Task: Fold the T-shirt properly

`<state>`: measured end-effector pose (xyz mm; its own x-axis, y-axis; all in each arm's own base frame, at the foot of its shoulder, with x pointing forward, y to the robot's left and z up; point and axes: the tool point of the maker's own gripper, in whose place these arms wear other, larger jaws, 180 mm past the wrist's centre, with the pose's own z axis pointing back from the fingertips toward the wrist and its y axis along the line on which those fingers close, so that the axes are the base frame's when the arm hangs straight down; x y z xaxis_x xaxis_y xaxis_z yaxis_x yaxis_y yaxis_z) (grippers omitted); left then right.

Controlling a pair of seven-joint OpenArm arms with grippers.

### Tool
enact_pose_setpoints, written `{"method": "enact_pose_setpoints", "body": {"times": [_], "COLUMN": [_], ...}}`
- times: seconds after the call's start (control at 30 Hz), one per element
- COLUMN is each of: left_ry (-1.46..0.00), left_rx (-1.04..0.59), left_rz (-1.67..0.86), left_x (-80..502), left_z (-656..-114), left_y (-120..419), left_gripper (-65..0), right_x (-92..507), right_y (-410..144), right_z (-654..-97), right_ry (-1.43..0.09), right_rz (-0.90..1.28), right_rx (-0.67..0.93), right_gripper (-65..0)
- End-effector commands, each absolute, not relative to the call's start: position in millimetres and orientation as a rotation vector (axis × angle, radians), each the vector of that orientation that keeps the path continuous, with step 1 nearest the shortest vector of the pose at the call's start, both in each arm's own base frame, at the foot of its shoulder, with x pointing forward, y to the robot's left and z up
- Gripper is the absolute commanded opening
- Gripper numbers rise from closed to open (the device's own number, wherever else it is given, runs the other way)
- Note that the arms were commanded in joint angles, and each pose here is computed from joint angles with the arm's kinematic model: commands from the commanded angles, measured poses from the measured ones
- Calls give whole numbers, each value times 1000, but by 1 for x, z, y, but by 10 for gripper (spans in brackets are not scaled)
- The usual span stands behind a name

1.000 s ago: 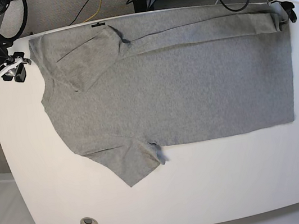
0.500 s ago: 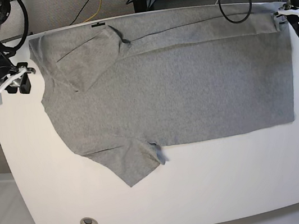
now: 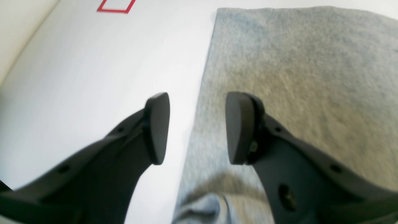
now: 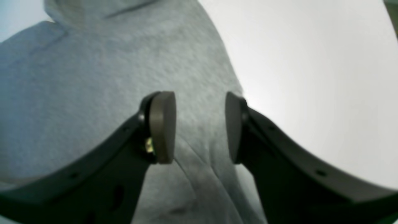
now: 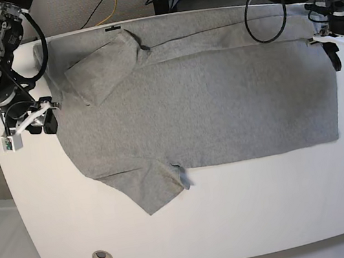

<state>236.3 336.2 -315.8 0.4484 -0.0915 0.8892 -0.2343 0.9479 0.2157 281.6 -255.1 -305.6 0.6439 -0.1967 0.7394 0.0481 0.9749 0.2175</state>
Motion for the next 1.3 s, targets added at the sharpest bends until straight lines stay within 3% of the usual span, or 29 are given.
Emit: {"method": "enact_pose_setpoints", "body": {"times": [0.0, 0.57, 0.9, 1.27], "left_ry": [-1179, -1205, -1189, -1176], "left_rx": [331, 324, 173, 111], "left_rz": [83, 25, -65, -95], "left_x": [251, 295, 324, 337], "left_z": [-299, -289, -314, -326], "left_y": [331, 305, 257, 234], "left_gripper": [-375, -375, -375, -375], "right_x": [296, 339, 367, 387], "right_y": [-255, -246, -236, -225], "right_z": [-287, -280, -296, -307], "right_ry": [-912, -919, -872, -843], "right_rz": [-119, -142, -128, -127], "right_rx": [182, 255, 303, 345], "right_gripper": [-393, -393, -393, -393]}}
